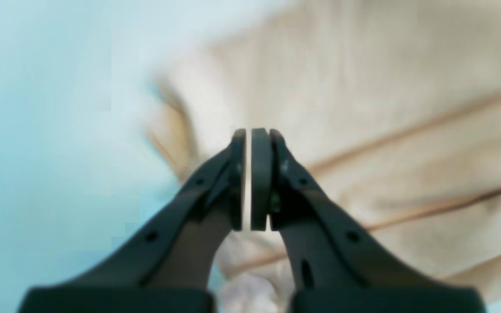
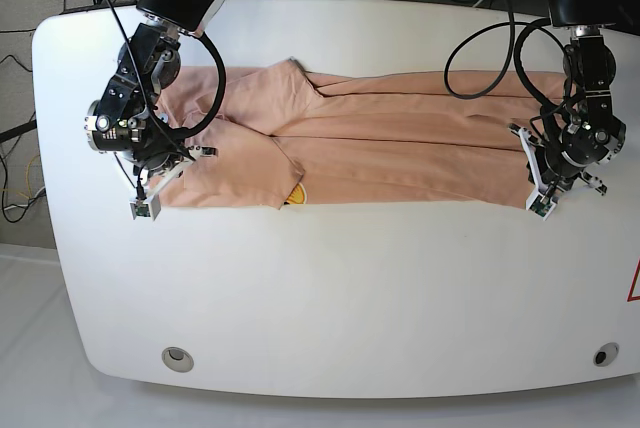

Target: Fold the T-shirt properly

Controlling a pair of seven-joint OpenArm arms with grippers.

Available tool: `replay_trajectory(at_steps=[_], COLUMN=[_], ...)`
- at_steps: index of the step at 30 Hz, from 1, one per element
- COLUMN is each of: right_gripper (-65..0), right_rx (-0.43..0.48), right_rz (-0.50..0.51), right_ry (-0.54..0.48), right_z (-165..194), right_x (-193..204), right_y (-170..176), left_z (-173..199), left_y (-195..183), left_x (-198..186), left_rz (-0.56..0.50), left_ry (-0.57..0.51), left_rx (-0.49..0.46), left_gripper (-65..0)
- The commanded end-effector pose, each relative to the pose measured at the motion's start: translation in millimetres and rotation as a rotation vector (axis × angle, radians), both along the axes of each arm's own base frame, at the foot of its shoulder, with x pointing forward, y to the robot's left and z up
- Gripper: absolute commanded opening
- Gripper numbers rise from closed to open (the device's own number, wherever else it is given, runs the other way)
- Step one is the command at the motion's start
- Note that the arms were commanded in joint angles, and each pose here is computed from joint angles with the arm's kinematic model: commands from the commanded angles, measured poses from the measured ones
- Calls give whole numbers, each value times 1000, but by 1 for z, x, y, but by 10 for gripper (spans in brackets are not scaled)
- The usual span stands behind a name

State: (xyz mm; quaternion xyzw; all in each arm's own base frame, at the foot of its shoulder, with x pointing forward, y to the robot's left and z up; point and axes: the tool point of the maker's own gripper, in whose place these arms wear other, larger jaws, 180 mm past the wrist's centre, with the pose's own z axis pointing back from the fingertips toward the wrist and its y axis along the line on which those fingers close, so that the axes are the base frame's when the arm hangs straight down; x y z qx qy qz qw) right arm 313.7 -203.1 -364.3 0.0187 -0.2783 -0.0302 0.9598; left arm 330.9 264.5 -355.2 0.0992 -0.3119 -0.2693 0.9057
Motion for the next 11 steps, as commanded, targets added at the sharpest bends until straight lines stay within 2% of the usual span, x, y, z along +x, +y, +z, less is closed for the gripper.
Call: replay_trajectory(at_steps=[1, 11], right_gripper=[-636, -636], right_rx=[-11, -11], right_rz=[-2, -2], right_ry=[-47, -47], right_z=[13, 13], right_x=[10, 10], right_y=[-3, -3], left_z=[31, 40], left_y=[-1, -2], left_x=[14, 14], left_rz=[-21, -25], left_ry=[-94, -118], left_rx=[22, 31], left_gripper=[-647, -647])
